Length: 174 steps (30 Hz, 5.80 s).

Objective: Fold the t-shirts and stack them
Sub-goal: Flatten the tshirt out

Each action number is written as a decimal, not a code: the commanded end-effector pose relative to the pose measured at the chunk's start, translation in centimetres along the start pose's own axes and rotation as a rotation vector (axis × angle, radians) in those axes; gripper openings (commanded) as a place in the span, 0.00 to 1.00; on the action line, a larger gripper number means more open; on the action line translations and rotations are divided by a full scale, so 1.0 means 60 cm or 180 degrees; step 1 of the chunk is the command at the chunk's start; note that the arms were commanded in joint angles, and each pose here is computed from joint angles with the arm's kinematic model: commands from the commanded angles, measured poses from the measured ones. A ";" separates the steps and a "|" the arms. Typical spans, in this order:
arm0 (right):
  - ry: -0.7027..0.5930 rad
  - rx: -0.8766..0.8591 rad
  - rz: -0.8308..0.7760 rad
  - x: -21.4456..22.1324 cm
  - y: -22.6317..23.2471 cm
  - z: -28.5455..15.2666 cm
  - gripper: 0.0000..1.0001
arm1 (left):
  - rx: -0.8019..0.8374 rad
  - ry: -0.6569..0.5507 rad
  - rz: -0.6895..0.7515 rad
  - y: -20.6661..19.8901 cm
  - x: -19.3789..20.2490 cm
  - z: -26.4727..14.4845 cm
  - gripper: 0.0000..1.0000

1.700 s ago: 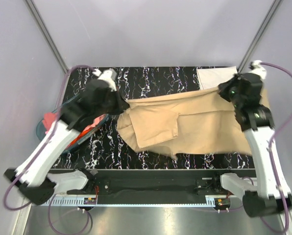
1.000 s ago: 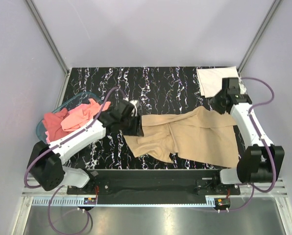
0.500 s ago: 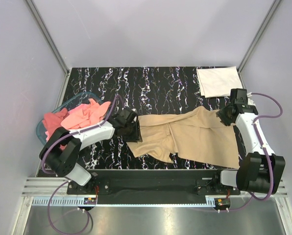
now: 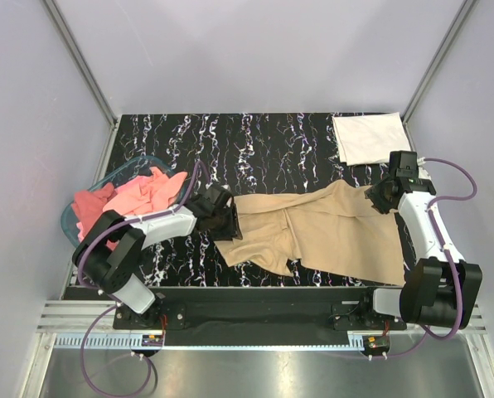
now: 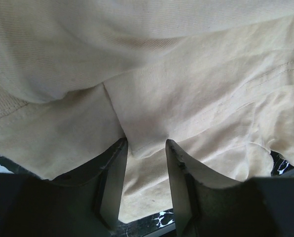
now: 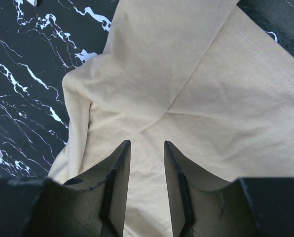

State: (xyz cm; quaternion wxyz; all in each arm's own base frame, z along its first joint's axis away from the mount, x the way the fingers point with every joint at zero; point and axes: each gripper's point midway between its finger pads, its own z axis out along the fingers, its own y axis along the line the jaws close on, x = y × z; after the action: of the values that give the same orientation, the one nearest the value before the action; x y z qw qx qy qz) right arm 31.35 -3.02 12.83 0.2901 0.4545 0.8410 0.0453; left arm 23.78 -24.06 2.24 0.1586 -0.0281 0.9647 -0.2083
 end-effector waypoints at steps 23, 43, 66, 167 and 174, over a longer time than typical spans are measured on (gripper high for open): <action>-0.0232 0.0568 0.0910 -0.121 -0.158 0.107 0.45 | 0.0543 -0.0387 0.0219 -0.081 -0.064 -0.085 0.00; -0.0133 0.0483 0.0863 -0.130 -0.166 0.192 0.46 | 0.0995 -0.0534 0.0219 -0.117 -0.071 -0.136 0.00; -0.0007 0.0430 0.1017 -0.120 -0.161 0.240 0.35 | 0.1009 -0.0592 0.0168 -0.113 -0.077 -0.146 0.00; -0.3709 -0.1774 0.0478 -0.263 0.011 -0.874 0.00 | 0.2611 -0.4574 0.0970 -0.250 -0.133 -1.113 0.00; -0.3220 -0.1582 0.0389 -0.318 0.043 -0.763 0.00 | 0.2137 -0.4502 0.0924 -0.238 -0.229 -1.044 0.00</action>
State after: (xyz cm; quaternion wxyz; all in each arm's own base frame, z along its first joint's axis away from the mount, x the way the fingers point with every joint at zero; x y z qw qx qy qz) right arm 9.84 -3.97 63.59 0.8102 0.3507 0.4680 0.0410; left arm 10.96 -10.17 67.94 0.7640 0.0294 0.4787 -0.4317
